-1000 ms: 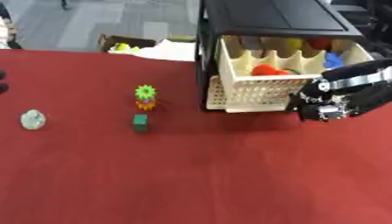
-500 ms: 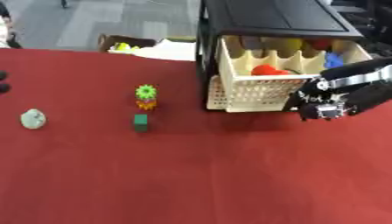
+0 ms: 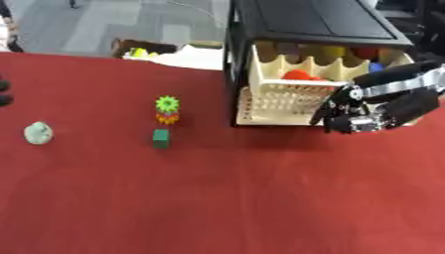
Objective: Pick up objects from table and place into drawer.
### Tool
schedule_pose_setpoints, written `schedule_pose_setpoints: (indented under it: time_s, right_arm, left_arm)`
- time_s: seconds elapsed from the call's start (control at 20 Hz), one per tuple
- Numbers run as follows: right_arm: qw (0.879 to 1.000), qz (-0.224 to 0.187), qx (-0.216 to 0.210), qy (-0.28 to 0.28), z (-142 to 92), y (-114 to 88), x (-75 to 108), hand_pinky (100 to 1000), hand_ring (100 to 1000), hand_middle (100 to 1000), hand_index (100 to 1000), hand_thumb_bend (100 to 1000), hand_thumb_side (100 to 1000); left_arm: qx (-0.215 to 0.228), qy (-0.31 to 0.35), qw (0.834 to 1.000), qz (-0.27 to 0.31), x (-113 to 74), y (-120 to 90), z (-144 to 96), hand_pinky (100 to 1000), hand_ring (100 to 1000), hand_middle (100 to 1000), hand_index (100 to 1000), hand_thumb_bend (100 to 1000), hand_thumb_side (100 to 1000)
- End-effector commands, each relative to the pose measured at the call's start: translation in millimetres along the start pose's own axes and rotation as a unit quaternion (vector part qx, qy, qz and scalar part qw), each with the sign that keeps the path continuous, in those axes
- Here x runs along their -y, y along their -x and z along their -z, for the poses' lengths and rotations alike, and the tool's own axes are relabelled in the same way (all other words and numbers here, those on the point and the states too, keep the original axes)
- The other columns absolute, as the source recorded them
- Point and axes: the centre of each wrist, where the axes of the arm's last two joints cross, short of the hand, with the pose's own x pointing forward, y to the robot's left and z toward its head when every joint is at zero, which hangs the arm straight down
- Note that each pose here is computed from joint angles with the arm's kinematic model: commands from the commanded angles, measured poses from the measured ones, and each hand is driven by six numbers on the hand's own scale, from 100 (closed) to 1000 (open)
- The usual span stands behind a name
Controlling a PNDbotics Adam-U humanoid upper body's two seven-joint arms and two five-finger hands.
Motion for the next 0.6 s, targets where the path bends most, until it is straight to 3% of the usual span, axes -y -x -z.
schedule_pose_setpoints:
  time_s: [0.05, 0.6]
  right_arm:
    - [1.0, -0.009, -0.017, 0.009, -8, 2, 8.2, 423, 626, 681, 909, 100, 1000]
    - [1.0, -0.009, -0.019, 0.009, -18, 1, 1.9, 419, 623, 676, 907, 100, 1000]
  left_arm:
    - [0.012, -0.002, 1.0, -0.001, -1.4, -6, 4, 715, 704, 632, 799, 100, 1000]
    - [0.013, -0.001, 1.0, -0.001, -0.9, -6, 4, 713, 704, 632, 798, 100, 1000]
